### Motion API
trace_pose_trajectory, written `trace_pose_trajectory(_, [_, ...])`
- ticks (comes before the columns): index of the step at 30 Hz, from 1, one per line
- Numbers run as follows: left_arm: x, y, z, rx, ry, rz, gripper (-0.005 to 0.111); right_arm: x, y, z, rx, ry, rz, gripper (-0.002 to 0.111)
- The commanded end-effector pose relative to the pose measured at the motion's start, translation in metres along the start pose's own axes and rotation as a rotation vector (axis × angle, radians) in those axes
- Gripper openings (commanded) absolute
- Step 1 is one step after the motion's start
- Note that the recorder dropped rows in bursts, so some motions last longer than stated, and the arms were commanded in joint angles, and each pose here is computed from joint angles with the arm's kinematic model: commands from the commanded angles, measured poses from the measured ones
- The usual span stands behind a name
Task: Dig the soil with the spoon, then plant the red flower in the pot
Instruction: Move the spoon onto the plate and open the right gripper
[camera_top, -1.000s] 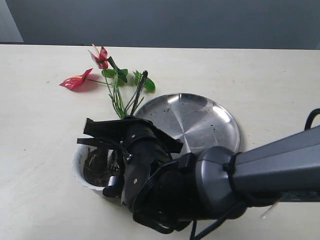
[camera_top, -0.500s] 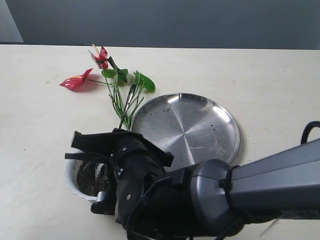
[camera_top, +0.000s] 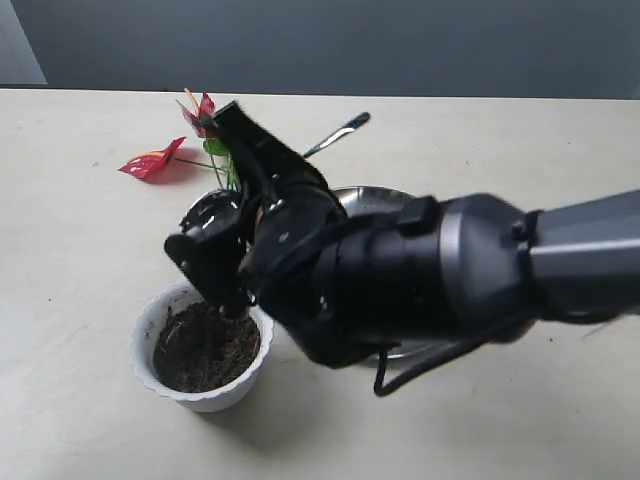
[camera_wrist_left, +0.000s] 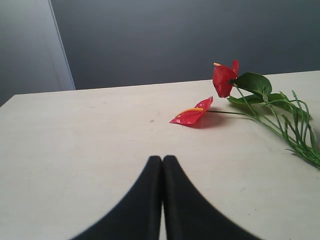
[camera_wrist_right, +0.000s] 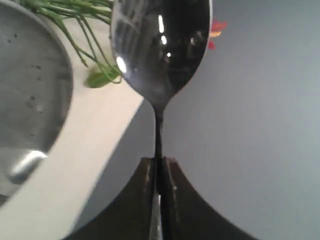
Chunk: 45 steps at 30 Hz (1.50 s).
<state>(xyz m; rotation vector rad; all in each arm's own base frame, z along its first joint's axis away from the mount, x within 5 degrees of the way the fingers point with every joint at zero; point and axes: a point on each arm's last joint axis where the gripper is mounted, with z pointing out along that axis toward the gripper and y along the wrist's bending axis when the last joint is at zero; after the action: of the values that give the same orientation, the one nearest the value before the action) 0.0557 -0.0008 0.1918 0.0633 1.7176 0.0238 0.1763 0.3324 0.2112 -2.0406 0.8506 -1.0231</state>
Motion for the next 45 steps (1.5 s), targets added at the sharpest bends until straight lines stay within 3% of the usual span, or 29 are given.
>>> trace_pose_trajectory(1, [0.0,0.0,0.0,0.001,-0.003,0.0,0.0,0.027,-0.001,0.004,-0.201,0.016,0.396,-0.001])
trace_pose_trajectory(10, [0.0,0.0,0.0,0.001,-0.003,0.0,0.0,0.077,0.023,0.036,-0.53,0.105,0.966,-0.001])
trace_pose_trajectory(13, [0.0,0.0,0.0,0.001,-0.003,0.0,0.0,0.095,0.029,0.048,-0.574,0.107,1.13,-0.001])
trace_pose_trajectory(19, [0.0,0.0,0.0,0.001,-0.003,0.0,0.0,0.115,0.029,0.062,-0.566,0.055,1.319,-0.001])
trace_pose_trajectory(21, [0.0,0.0,0.0,0.001,-0.003,0.0,0.0,0.116,0.03,0.064,-0.573,0.047,1.358,-0.001])
trace_pose_trajectory(31, [0.0,0.0,0.0,0.001,-0.003,0.0,0.0,0.089,0.075,0.099,-0.719,0.123,1.272,-0.001])
trace_pose_trajectory(37, [0.0,0.0,0.0,0.001,-0.003,0.0,0.0,0.08,0.085,0.11,-0.718,0.096,1.274,0.0])
trace_pose_trajectory(40, [0.0,0.0,0.0,0.001,-0.003,0.0,0.0,0.079,0.082,0.113,-0.705,0.081,1.279,0.017])
trace_pose_trajectory(43, [0.0,0.0,0.0,0.001,-0.003,0.0,0.0,0.081,0.08,0.113,-0.708,0.095,1.268,0.023])
trace_pose_trajectory(45, [0.0,0.0,0.0,0.001,-0.003,0.0,0.0,0.085,0.065,0.11,-0.691,0.091,1.316,0.029])
